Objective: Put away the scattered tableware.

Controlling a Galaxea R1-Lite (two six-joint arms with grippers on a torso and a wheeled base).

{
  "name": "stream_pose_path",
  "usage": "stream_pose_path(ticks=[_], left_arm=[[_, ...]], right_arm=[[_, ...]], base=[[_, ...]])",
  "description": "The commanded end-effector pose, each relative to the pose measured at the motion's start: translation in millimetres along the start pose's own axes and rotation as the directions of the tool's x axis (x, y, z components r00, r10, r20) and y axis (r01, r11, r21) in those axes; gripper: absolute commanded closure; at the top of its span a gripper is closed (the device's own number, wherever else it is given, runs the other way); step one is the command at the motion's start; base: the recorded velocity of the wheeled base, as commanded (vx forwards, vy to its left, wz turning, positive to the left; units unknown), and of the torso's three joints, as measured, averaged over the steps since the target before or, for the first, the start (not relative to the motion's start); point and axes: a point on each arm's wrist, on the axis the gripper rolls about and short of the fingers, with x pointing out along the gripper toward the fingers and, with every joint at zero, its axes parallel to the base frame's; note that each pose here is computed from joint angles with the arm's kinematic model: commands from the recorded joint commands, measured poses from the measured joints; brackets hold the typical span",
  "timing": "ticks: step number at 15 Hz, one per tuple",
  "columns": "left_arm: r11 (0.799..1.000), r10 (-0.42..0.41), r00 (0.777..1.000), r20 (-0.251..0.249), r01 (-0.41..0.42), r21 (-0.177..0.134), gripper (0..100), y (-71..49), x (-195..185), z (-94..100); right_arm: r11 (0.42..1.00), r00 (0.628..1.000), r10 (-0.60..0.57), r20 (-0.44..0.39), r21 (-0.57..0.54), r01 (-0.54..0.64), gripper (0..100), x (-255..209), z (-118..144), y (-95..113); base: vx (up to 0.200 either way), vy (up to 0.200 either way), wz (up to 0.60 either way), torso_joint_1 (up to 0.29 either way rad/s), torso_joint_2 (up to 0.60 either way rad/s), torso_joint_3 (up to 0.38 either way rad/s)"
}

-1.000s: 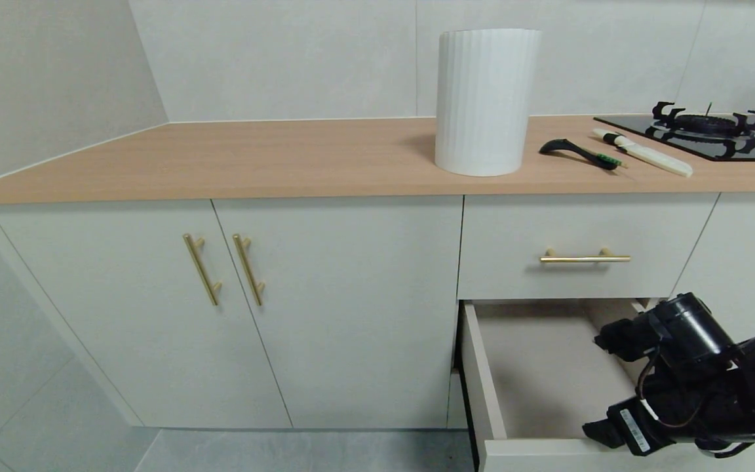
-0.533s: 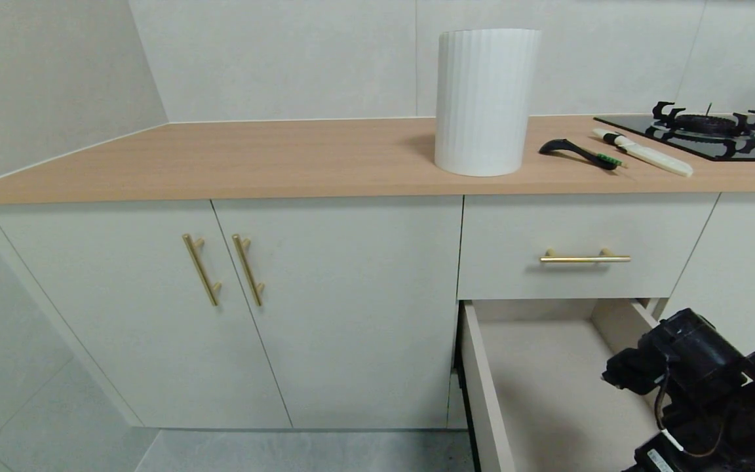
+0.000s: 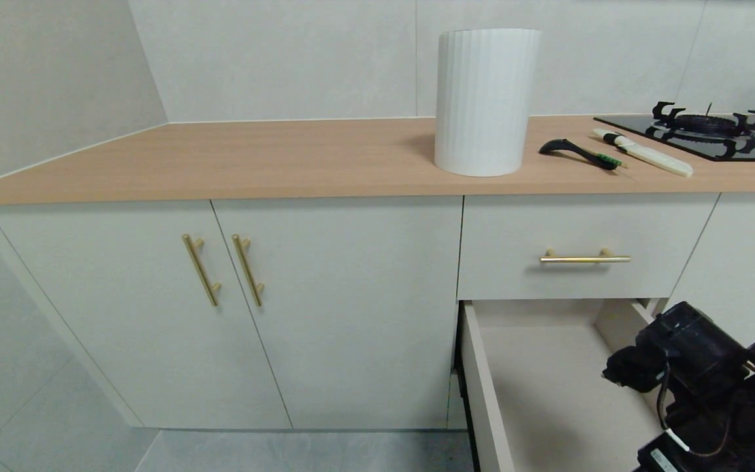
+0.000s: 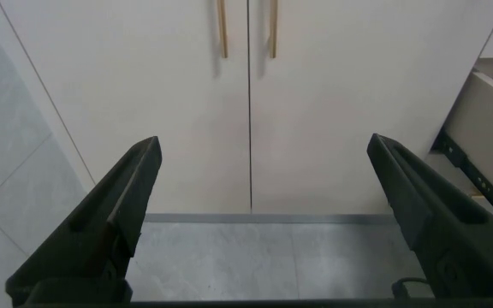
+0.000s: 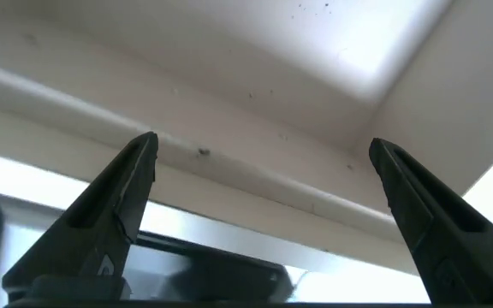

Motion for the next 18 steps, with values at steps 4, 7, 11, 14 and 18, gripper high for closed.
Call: stream_pose_path(ticks=[4,7,11,14,18], left_arm=[[1.0,0.0,1.0,-0.001,0.0,0.0,0,0.0,0,0.1],[1.0,0.0,1.0,-0.001,0.0,0.0,0,0.0,0,0.1],[1.0,0.0,1.0,-0.001,0.0,0.0,0,0.0,0,0.1],[1.0,0.0,1.0,-0.001,0.0,0.0,0,0.0,0,0.1],[1.0,0.0,1.0,-0.001,0.0,0.0,0,0.0,0,0.1]], right_arm=[[0.96,0.963,-0.005,0.269,0.27,-0.071,0,-23,35,-6],[0.948,0.93,-0.033,0.365,0.305,-0.086,0,-27,35,-15],[0.946,0.919,-0.063,0.389,0.317,-0.069,0,-33,34,-19],[0.944,0.905,-0.076,0.418,0.323,-0.07,0,-38,34,-20],[0.952,0.897,-0.077,0.435,0.299,-0.063,0,-44,30,-21]], base=[[0.0,0.0,0.0,0.0,0.0,0.0],[0.0,0.0,0.0,0.0,0.0,0.0],[0.0,0.0,0.0,0.0,0.0,0.0],[0.0,0.0,0.0,0.0,0.0,0.0],[0.0,0.0,0.0,0.012,-0.05,-0.037]])
